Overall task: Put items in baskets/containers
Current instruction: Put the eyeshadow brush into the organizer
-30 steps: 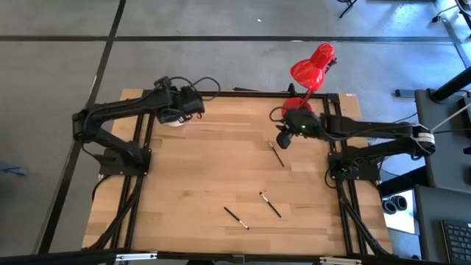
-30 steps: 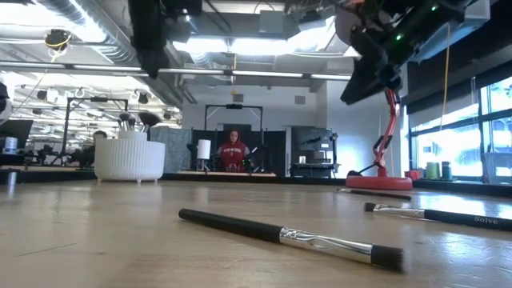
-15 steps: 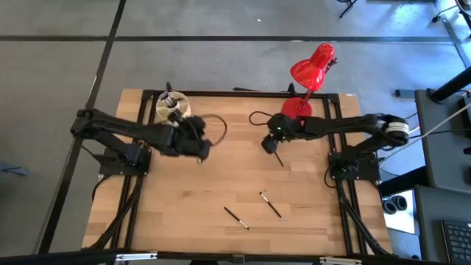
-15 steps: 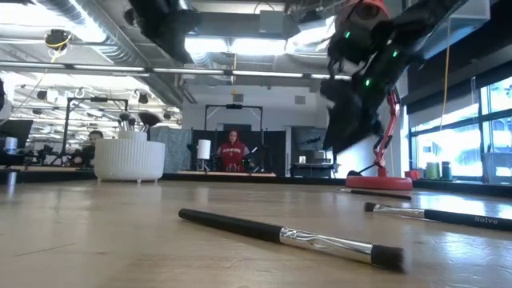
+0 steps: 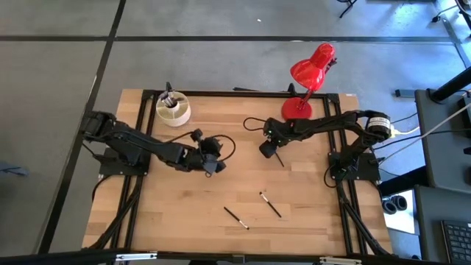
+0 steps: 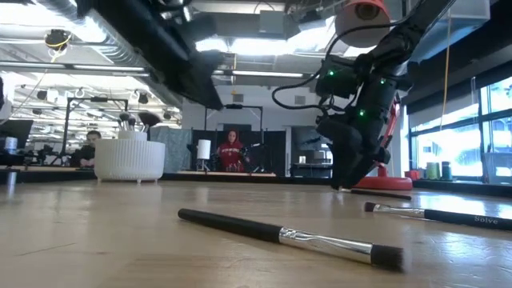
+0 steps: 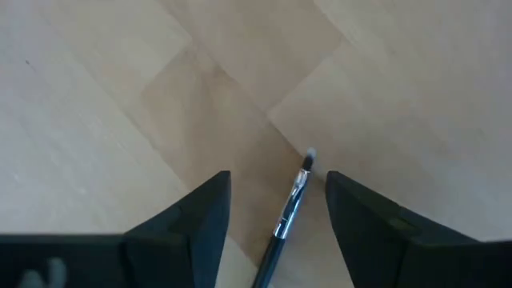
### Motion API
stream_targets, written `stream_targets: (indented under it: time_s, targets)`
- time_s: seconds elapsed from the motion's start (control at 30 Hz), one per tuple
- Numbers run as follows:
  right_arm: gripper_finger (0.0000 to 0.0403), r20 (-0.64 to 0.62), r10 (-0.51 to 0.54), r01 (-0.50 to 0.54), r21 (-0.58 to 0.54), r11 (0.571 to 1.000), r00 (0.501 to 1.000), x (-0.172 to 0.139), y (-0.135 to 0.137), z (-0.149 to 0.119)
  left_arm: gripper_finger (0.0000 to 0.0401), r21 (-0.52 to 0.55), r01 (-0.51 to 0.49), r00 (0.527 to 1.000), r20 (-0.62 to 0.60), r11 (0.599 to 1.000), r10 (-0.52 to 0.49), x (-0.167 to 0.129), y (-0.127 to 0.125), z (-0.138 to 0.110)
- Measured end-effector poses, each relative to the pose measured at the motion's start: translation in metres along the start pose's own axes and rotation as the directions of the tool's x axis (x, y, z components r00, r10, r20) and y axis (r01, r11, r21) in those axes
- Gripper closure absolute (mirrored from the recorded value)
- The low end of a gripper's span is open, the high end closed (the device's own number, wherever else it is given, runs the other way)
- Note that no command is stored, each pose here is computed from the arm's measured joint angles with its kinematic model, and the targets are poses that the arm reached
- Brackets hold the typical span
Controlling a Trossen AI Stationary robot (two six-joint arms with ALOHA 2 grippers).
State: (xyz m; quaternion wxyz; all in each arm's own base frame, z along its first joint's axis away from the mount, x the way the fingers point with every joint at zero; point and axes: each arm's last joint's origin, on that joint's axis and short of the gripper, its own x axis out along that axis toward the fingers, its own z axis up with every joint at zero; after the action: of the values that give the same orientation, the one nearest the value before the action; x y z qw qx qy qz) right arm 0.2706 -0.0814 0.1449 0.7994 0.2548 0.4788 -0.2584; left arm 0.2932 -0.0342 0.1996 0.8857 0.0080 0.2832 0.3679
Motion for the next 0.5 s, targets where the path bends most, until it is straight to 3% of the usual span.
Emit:
stream_targets:
  time_s: [0.13, 0.43, 0.5]
  targets:
    - [0.0234, -0.013, -0.027, 0.027, 0.001, 1.0, 1.0, 0.005, 0.0, -0.001, 0.0311, -0.015, 0.031, 0.999, -0.035, 0.999, -0.032, 0.014, -0.003, -0.007]
    - [0.038, -0.043, -0.073, 0.073, -0.011, 0.997, 0.996, 0.017, -0.003, -0.005, 0.0311, -0.036, 0.043, 0.996, -0.075, 0.998, -0.046, 0.035, -0.012, -0.022]
    - [0.0394, -0.028, -0.065, 0.064, -0.021, 0.998, 0.998, 0.018, -0.002, -0.004, 0.0311, -0.038, 0.041, 0.996, -0.08, 0.998, -0.044, 0.039, -0.015, -0.026]
